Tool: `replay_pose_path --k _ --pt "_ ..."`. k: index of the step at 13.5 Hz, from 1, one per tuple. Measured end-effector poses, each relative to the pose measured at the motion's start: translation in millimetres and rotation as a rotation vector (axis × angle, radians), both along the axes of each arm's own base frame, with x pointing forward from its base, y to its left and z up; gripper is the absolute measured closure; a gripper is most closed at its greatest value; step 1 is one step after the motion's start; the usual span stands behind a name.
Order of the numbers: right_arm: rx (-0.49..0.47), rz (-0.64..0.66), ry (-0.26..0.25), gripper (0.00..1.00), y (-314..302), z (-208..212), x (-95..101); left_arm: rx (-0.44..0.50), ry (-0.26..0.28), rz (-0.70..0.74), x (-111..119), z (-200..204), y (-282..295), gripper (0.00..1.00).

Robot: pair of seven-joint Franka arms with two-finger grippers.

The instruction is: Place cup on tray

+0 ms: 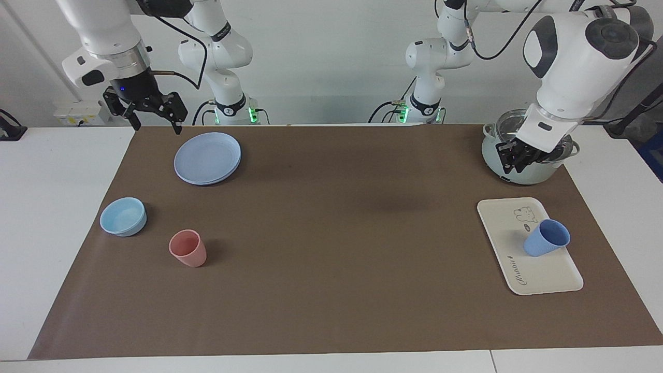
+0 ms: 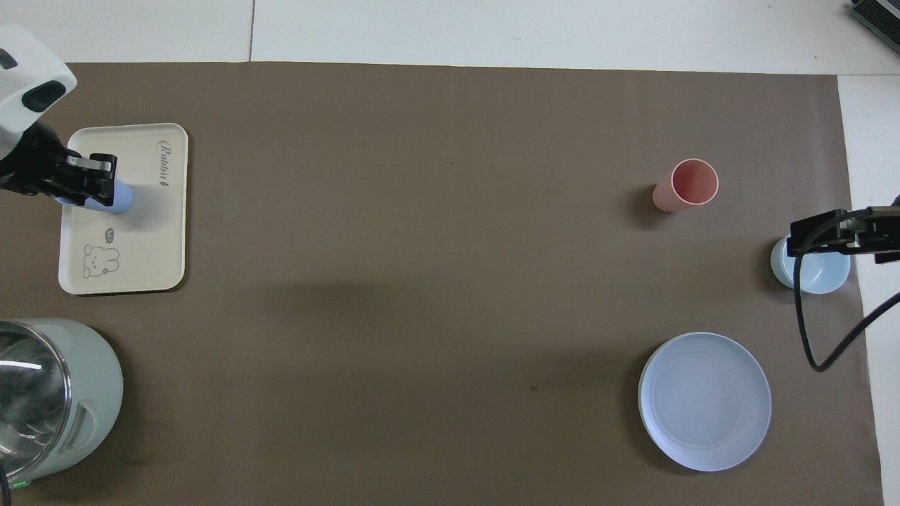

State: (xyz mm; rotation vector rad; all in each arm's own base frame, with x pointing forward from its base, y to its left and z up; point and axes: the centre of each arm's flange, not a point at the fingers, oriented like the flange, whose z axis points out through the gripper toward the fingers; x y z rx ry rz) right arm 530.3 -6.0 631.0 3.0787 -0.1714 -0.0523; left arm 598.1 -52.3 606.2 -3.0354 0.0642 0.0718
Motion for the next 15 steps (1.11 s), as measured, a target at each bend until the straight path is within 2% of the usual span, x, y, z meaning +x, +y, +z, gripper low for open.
replay_pose_path --k 3,5,6,10,15 --pt "-0.001 -0.001 0.038 0.0 0 -9 0.9 -0.077 -0.044 0.009 1 6 -1 0.31" --pt "-0.001 0.0 0.035 0.0 0 -7 0.9 -0.13 -0.06 0.015 4 5 0 0.05" --pt "-0.001 0.002 0.033 0.0 1 -5 0.8 -0.137 -0.063 0.015 4 5 2 0.0" --pt "0.002 0.009 0.032 0.0 5 0 -0.2 -0.142 -0.073 -0.026 6 6 3 0.0" --pt "0.03 0.014 0.056 0.0 10 -1 -3.1 -0.135 -0.074 -0.027 6 6 8 0.0"
